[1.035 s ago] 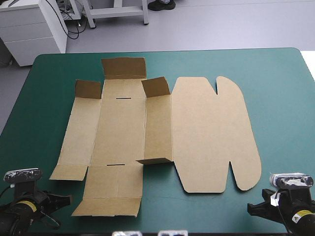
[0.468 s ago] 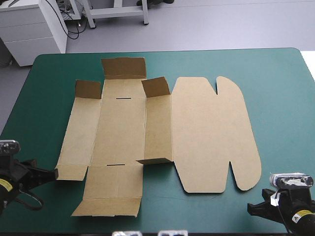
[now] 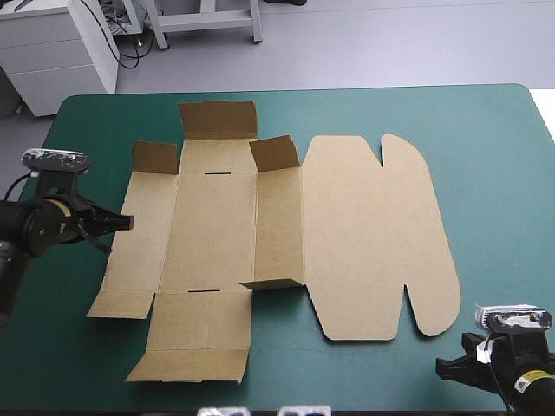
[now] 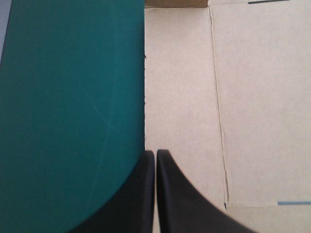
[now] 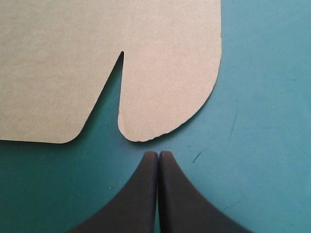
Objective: Fold the box
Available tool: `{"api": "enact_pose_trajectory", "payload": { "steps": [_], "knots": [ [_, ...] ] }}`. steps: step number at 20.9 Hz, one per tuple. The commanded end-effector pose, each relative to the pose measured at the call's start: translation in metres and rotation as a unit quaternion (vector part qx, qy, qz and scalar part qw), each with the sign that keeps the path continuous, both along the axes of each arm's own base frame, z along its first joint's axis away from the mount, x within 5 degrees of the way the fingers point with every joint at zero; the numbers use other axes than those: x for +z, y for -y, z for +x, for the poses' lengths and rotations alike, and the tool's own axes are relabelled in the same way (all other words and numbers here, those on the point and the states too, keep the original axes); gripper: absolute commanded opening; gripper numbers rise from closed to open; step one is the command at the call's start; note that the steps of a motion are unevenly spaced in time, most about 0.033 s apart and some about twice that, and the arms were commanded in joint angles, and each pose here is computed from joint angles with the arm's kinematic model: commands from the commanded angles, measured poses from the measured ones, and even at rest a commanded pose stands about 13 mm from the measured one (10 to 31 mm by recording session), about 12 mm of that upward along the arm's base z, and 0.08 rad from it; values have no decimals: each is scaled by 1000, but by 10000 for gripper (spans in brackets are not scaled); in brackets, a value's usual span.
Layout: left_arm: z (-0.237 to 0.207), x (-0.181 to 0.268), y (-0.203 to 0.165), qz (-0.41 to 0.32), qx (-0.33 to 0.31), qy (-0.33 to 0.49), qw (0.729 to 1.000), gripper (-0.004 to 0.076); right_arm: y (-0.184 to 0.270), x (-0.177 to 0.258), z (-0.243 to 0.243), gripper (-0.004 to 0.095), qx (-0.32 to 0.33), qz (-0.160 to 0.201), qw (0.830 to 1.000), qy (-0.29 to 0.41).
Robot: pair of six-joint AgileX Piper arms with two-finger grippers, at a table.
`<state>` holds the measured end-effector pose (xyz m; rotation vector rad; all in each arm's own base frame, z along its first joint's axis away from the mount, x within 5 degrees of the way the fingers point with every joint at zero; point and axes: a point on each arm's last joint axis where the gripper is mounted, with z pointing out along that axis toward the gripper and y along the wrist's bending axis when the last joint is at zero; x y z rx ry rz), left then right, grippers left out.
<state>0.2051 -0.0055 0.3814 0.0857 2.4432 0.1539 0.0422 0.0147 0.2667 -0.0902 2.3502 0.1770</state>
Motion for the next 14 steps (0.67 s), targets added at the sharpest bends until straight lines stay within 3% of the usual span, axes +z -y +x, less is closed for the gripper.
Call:
{"api": "enact_pose_trajectory", "payload": {
  "steps": [1,5,8,14],
  "knots": [
    [31,3,-6,7,20,35,999,-8,0,11,4,-14,0,0,999,35],
    [63,-15,-40,-48,79,-10,996,-1,0,11,4,-14,0,0,999,35],
    [71,-30,-81,-160,80,-27,984,-1,0,11,4,-14,0,0,999,35],
    [70,-59,-123,-276,58,-81,956,-1,0,11,4,-14,0,0,999,35]
  ]
}}
